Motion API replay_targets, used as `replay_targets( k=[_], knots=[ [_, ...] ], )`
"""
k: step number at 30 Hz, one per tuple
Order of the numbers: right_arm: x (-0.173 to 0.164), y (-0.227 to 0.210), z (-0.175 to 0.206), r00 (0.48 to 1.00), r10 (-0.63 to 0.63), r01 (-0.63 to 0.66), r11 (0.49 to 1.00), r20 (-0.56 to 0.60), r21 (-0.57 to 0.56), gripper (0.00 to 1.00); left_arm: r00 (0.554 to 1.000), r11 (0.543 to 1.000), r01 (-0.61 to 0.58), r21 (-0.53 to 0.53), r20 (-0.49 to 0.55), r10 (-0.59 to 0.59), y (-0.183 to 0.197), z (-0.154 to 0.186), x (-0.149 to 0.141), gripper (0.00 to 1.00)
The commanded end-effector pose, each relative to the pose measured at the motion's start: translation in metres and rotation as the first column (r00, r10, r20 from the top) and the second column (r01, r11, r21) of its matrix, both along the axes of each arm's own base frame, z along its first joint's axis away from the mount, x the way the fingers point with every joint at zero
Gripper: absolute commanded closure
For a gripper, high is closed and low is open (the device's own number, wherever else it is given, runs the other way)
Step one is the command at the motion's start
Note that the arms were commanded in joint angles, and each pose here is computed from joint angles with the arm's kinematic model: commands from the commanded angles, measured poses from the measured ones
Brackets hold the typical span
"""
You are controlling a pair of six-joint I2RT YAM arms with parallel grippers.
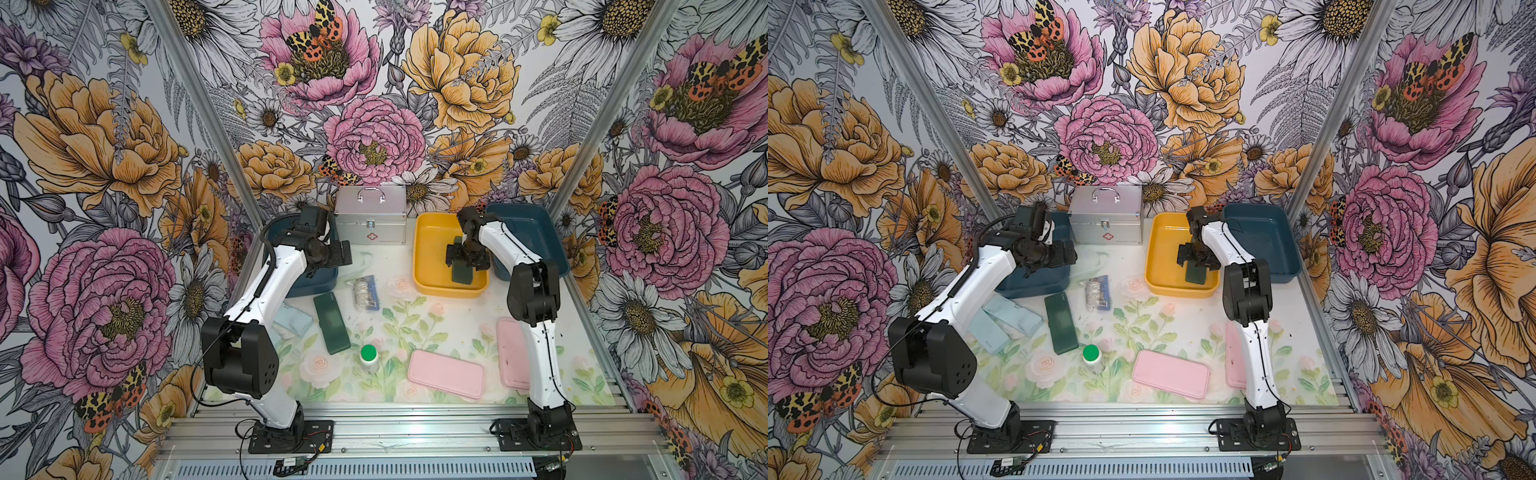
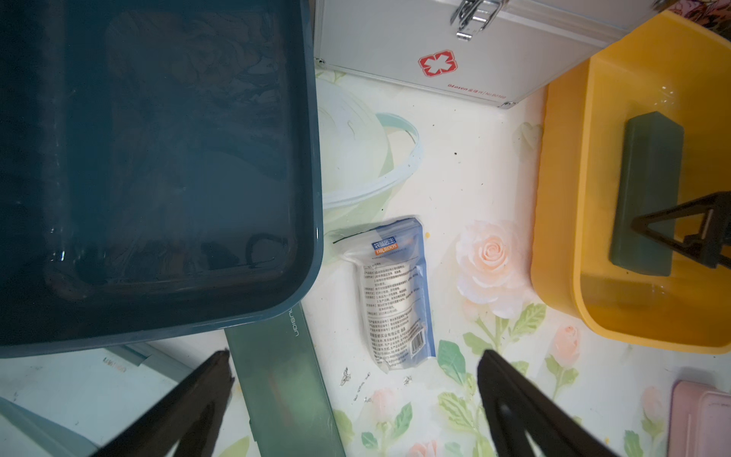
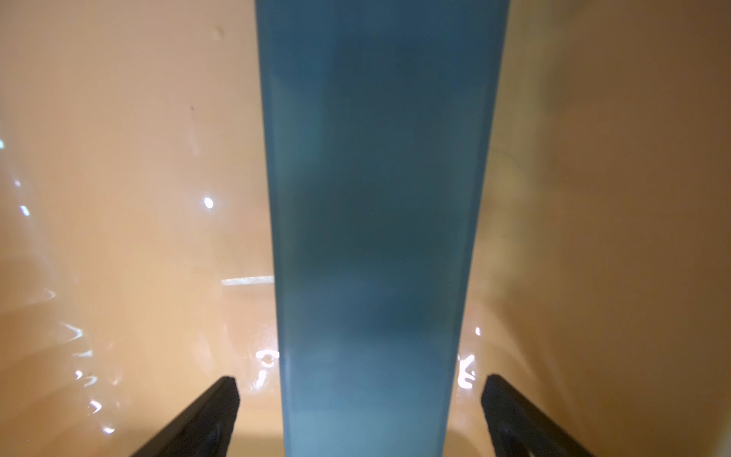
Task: Place the pencil cases by color into the storage box
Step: Place the pencil case at the storage box.
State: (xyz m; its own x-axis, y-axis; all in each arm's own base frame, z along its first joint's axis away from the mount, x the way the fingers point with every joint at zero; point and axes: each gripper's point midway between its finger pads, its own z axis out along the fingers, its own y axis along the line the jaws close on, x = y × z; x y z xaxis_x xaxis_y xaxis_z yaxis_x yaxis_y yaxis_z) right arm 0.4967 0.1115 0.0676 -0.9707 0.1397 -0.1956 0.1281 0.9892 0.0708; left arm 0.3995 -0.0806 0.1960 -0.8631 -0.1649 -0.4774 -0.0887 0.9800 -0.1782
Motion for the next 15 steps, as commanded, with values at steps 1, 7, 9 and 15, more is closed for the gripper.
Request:
replay_targets(
  k=[1,7,9,15],
  knots=[
    [0.017,0.013,0.079,0.967,0.093,-0.084,0.995,0.236,-0.046,0.01,0.996,0.996,-0.078,0.052,0.054,0.075,0.008,0.015,-0.014,0.01],
    [-0.004,0.055,0.130,0.895,0.263,-0.245,0.965,0.361,-0.097,0.01,0.993,0.988,-0.110,0.111,0.055,0.105,0.005,0.005,-0.037,0.01],
    [-0.016,0.069,0.141,0.871,0.301,-0.287,0.953,0.388,-0.094,0.01,0.991,0.981,-0.129,0.142,0.055,0.123,0.008,0.000,-0.044,0.01],
    [-0.062,0.107,0.162,0.809,0.414,-0.389,0.909,0.417,-0.148,0.01,0.981,0.961,-0.186,0.204,-0.013,0.192,0.015,-0.027,-0.072,0.01]
  ],
)
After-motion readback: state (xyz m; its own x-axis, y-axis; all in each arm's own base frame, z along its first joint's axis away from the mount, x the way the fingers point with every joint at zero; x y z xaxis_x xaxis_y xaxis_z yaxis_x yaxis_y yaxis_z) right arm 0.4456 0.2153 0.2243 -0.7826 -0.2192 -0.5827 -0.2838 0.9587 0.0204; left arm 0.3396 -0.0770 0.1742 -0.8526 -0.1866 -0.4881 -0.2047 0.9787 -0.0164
